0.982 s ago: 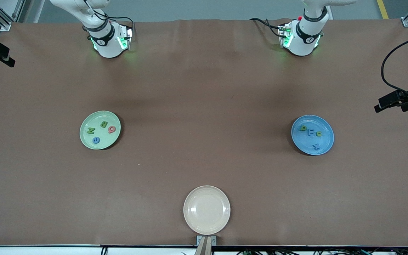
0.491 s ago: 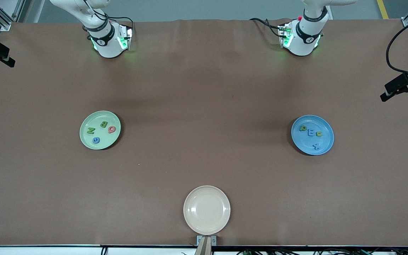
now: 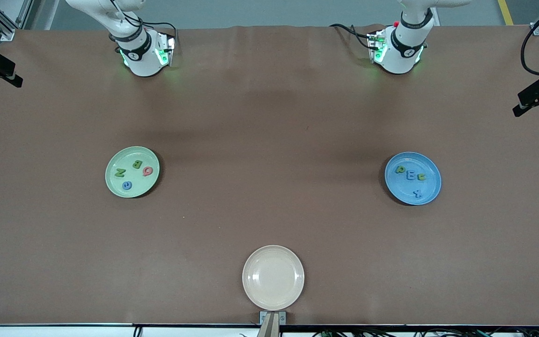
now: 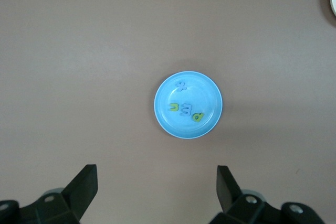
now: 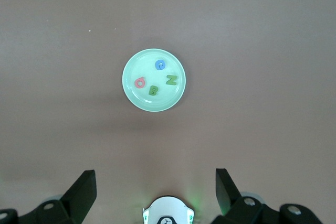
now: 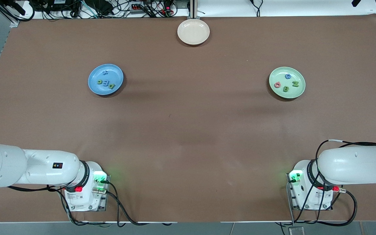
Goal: Sort upper and lower case letters into plates
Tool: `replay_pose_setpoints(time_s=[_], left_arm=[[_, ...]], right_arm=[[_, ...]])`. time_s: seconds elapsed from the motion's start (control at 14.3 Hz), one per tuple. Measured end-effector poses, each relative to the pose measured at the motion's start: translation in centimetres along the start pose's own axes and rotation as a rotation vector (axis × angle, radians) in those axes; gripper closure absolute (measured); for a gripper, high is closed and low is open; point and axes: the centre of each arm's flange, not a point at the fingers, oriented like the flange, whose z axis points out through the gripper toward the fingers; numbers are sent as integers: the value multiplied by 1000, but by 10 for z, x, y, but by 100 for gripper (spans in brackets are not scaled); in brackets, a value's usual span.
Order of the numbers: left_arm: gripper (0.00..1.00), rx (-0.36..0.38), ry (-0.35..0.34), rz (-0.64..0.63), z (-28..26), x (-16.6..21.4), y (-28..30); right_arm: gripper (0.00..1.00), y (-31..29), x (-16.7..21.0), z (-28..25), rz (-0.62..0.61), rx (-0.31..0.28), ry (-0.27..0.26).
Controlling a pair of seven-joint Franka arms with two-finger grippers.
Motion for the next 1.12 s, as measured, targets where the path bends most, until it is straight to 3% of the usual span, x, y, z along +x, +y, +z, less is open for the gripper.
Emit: replay_pose_setpoints(time_s=[0.77, 1.12], left_arm=[[0, -11, 0, 26, -2, 3, 20], [0, -5, 8, 25, 6, 25, 21]], right_arm=[[0, -1, 0, 0, -4, 8, 0], [0, -7, 0, 0, -15, 6, -1]])
